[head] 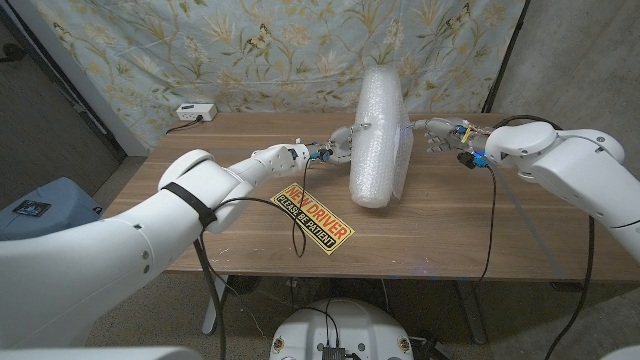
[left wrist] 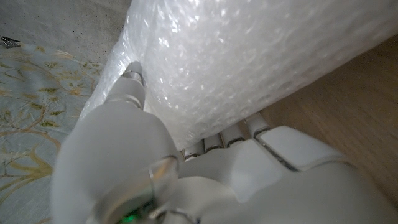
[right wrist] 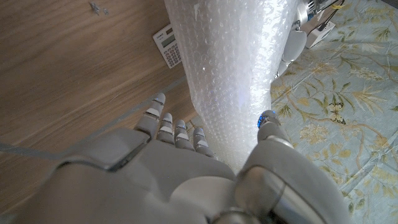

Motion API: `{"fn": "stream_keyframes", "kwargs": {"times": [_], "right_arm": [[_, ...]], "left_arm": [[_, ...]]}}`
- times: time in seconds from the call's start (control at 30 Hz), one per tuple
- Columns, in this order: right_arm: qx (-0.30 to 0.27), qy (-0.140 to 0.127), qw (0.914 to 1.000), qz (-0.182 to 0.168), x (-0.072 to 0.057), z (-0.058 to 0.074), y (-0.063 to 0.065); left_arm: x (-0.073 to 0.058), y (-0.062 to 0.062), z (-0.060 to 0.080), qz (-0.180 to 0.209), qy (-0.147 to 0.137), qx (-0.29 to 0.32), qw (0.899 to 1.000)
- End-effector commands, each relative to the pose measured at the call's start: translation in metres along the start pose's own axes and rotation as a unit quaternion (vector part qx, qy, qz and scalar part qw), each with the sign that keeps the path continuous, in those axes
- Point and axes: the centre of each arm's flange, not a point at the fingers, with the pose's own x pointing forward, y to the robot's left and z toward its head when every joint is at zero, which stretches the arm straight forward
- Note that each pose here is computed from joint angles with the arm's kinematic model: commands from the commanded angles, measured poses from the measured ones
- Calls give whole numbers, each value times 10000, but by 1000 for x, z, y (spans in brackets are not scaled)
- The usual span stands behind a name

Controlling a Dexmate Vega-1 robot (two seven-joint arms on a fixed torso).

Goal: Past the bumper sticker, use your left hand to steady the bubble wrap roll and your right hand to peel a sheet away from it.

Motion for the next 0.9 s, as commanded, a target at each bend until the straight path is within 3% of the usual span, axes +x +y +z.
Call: {"fn": "stream_keyframes", "kwargs": {"times": [0.03, 0.9], "right_arm": [[-77, 24, 9999, 108, 9, 14, 9], [-204, 327, 9992, 117, 29, 14, 18]], "left_arm": [[2, 0, -4, 52, -60, -46, 10000], [0, 0, -6, -21, -46, 3, 10000]]}}
